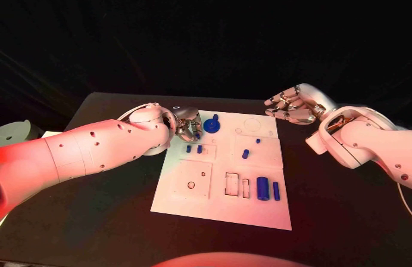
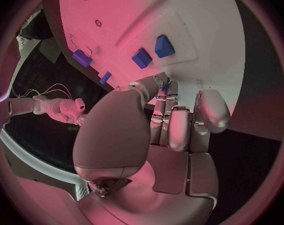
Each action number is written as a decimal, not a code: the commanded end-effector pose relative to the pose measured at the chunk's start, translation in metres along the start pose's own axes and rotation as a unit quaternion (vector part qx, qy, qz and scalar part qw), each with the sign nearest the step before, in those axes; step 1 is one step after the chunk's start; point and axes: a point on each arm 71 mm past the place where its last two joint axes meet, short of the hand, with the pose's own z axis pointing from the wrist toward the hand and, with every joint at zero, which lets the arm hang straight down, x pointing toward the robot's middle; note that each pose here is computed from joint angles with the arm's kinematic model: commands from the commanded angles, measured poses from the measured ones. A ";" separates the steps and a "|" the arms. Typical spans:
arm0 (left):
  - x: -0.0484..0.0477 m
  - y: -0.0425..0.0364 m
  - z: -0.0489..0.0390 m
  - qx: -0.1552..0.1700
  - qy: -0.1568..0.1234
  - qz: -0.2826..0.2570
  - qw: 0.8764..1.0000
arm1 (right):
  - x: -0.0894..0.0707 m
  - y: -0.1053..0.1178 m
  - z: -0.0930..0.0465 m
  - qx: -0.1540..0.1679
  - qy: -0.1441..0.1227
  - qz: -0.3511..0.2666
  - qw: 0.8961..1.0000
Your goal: Assemble the parts on the task board
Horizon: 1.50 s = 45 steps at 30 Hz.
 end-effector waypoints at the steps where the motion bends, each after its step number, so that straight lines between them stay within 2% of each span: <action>1: 0.0019 -0.0015 0.0001 0.000 0.011 0.000 1.000 | 0.001 0.001 0.000 -0.006 0.002 -0.001 1.000; 14: 0.0015 -0.0037 -0.0001 0.006 0.007 -0.001 1.000 | 0.000 0.001 0.000 -0.005 0.002 -0.001 1.000; 27: 0.0046 -0.0016 0.0019 -0.006 0.020 0.002 1.000 | 0.001 0.001 0.000 -0.004 0.003 -0.001 1.000; 45: 0.0055 0.0012 0.0018 -0.014 0.022 0.002 1.000 | 0.000 0.000 0.000 -0.003 0.004 -0.002 1.000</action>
